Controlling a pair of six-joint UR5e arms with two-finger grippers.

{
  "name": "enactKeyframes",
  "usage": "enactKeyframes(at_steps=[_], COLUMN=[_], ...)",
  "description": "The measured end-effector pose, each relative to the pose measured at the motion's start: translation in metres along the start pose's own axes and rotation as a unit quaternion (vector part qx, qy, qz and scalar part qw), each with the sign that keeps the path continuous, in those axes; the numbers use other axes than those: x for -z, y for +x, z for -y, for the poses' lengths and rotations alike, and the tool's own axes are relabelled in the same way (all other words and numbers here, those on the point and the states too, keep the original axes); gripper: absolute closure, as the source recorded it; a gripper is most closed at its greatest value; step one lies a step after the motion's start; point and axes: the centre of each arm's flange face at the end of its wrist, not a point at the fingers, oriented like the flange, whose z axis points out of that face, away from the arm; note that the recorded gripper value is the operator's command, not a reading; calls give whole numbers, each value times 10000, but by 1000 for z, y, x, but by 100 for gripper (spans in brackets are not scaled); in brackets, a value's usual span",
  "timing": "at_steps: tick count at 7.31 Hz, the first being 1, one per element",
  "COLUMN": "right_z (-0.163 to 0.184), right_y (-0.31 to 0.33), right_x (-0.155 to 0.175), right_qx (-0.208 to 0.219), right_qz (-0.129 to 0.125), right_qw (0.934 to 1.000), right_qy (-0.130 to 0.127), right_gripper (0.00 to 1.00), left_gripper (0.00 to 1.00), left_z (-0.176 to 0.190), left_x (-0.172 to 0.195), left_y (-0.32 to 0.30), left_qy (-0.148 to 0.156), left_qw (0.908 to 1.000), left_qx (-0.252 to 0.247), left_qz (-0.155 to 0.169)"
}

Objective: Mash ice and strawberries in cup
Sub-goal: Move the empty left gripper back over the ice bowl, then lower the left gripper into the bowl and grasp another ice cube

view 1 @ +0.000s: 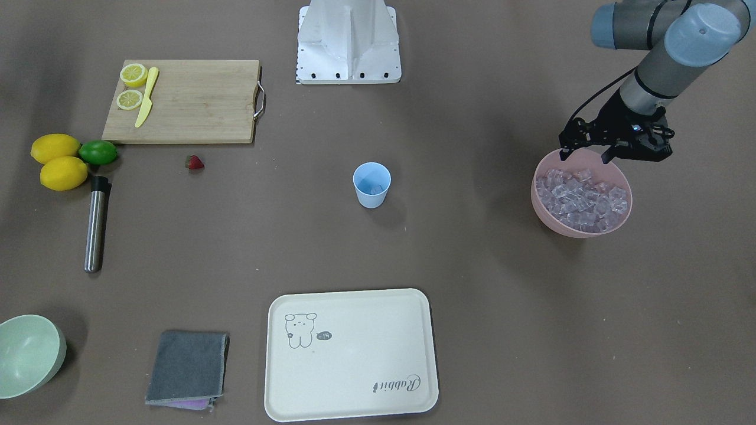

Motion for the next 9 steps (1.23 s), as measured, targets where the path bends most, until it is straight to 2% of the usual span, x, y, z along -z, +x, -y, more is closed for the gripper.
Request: enactKeyframes(at_steps=[2,6,8,9], right_z=[-1,-2,-3,-3], right_y=[0,1,1,1], right_x=[0,-1,-1,-1], right_qx=[-8,-17,-23,-22], right_qz=[1,1,2,2], right_qw=[10000,10000,10000,10000], right_qy=[-4,-8,-12,-11], right_gripper=[0,0,0,0], left_gripper=[12,16,15,9], left_z=[4,-4,-7,-7], left_x=[-18,-37,-43,-45], left_y=[-10,3,8,11], left_qy=[149,230,224,212], left_qw=[9998,9989,9987,9986], left_qx=[-124,-406,-460,-479], left_qz=[-70,-59,-49,-62])
